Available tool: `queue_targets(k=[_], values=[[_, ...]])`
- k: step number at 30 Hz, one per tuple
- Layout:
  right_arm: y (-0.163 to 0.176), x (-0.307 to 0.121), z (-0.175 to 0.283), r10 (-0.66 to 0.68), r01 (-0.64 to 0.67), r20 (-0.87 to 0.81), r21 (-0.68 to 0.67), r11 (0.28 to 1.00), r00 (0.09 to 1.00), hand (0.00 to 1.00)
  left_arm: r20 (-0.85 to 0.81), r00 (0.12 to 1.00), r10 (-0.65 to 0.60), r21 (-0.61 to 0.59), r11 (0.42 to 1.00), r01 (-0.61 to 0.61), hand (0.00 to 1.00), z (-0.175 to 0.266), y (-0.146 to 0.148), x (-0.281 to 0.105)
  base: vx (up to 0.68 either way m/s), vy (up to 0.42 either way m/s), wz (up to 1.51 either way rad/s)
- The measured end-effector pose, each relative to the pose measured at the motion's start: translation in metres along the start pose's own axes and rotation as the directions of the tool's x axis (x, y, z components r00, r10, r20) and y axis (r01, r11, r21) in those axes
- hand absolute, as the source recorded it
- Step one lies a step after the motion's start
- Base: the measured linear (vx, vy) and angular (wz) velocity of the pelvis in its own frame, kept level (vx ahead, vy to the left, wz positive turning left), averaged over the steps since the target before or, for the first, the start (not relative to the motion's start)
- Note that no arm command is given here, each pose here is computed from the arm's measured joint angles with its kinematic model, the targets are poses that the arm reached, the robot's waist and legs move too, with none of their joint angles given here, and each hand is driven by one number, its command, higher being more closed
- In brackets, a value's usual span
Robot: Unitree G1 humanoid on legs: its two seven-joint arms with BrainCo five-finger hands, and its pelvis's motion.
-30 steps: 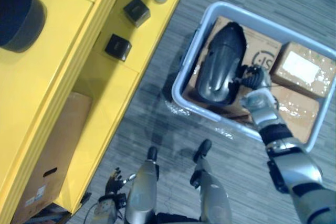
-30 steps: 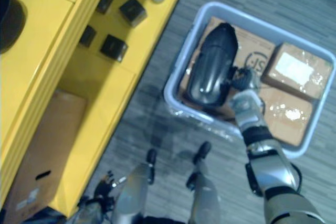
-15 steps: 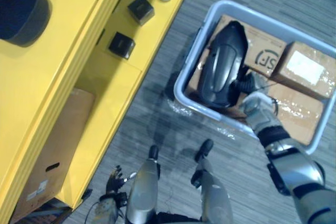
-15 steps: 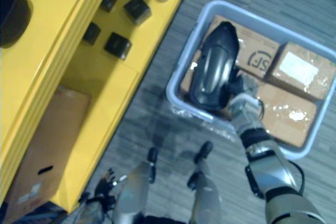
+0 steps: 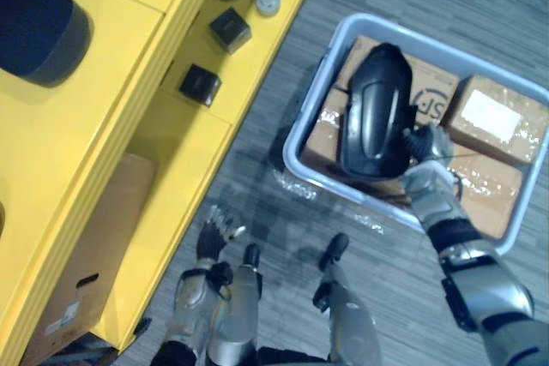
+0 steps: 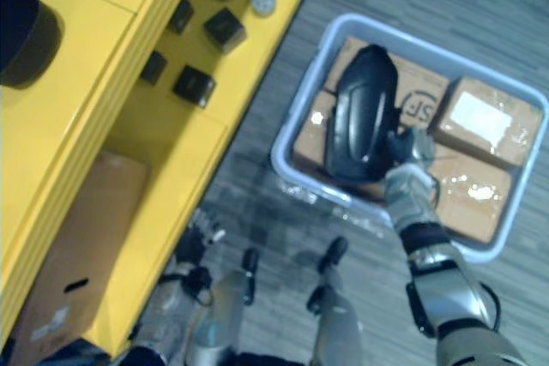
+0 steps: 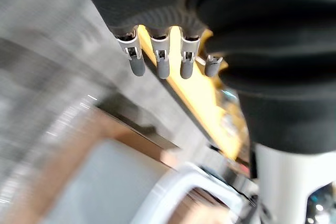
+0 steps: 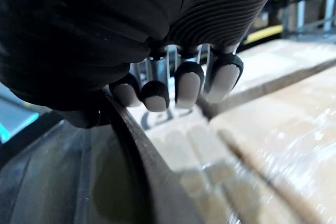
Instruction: Walk over and take plastic housings, then place them on the shelf
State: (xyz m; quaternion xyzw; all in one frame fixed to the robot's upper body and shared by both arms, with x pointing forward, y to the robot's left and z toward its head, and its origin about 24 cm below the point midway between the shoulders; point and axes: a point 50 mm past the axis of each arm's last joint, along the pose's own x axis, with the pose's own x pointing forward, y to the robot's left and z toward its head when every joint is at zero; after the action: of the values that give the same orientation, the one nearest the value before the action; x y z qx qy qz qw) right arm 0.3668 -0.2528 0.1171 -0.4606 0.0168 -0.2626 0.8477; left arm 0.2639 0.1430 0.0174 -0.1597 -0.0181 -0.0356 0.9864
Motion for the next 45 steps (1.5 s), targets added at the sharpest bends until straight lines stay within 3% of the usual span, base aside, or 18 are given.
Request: queue_targets(k=[4,13,31,45], values=[[-0.006,-0.001,0.009,-0.065,0.062,0.057,0.049,0.997,0.996,1.0,0.095,0.991,-0.092,0.008,0.996,0.091,0.0,0.032,-0.021,0.024,-0.02,-0.015,-0.05],[-0.004,-0.006,0.018,-0.108,0.095,0.123,0.111,0.989,0.986,1.0,0.071,0.981,-0.182,0.078,0.981,0.176,0.0,0.052,-0.041,0.052,-0.02,-0.008,-0.13],[-0.016,-0.005,0.086,-0.198,0.101,0.323,0.294,0.951,0.925,1.0,-0.087,0.992,-0.093,0.238,0.965,0.112,0.0,0.065,-0.056,0.103,-0.03,-0.009,-0.1],[0.005,-0.019,0.118,-0.134,0.009,0.408,0.295,0.955,0.903,1.0,-0.052,0.985,-0.167,0.239,0.955,0.175,0.0,0.088,-0.082,0.118,0.0,0.004,0.04]])
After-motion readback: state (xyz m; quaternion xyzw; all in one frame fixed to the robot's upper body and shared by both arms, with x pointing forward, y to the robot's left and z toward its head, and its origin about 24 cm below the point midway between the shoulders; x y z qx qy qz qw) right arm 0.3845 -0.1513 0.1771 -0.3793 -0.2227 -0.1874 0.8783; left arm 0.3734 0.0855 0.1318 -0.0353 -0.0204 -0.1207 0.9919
